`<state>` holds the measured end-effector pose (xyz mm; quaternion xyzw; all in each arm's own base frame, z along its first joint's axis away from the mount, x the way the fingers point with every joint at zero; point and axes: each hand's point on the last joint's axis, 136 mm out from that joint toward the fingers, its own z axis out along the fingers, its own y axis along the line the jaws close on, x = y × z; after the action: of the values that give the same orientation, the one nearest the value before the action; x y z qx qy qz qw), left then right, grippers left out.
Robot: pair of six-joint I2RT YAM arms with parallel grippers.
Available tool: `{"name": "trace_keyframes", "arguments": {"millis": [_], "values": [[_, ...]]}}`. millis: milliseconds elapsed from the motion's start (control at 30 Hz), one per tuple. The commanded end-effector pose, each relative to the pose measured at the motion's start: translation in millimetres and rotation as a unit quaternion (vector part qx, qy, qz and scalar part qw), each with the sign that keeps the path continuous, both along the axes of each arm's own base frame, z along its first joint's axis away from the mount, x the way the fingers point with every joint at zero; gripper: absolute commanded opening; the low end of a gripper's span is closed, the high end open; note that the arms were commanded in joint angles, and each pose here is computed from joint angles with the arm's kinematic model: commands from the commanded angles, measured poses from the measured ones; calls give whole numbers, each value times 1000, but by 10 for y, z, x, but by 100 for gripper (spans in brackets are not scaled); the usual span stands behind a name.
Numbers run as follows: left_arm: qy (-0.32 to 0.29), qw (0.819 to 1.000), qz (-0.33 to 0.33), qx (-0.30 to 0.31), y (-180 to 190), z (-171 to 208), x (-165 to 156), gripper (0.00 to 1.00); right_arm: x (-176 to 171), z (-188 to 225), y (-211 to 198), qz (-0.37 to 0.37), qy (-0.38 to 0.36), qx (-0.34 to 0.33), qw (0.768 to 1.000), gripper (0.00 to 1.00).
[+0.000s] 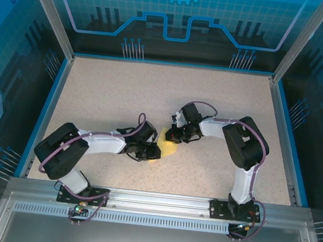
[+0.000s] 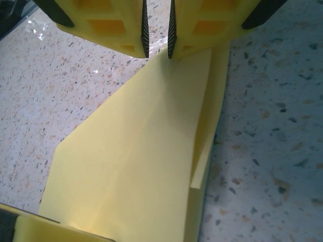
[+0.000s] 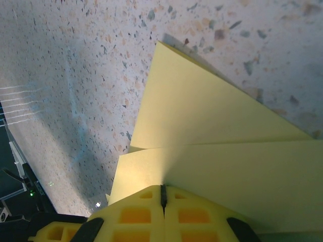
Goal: Fold a paper plane with a square sheet of paper (pick it up from the middle)
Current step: Fourth fold the wing at the center of the table.
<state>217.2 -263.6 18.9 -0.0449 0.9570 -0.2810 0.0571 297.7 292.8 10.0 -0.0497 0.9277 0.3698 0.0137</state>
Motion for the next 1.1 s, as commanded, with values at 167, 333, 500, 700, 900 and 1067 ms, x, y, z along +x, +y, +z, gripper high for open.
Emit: {"name": "trace_keyframes", "arguments": {"millis": [167,333,500,700,900,1067], "values": [[-10,1000,-5,19,46,33,9,18,-131,-280,-135,-1,34,-55,998,2],[-28,1000,-6,10,0,124,82,14,-16,78,-15,2,7,-20,1000,4],[-33,999,-6,19,16,132,109,13,-2,408,50,6,-15,12,1000,8],[-34,999,-5,22,24,112,115,12,-79,562,-37,-14,-30,-3,999,16],[-39,999,-4,21,25,138,128,12,-200,384,-264,-74,-17,-86,993,29],[-38,999,-5,21,23,132,122,11,-220,237,-204,-89,1,-119,989,33]]}}
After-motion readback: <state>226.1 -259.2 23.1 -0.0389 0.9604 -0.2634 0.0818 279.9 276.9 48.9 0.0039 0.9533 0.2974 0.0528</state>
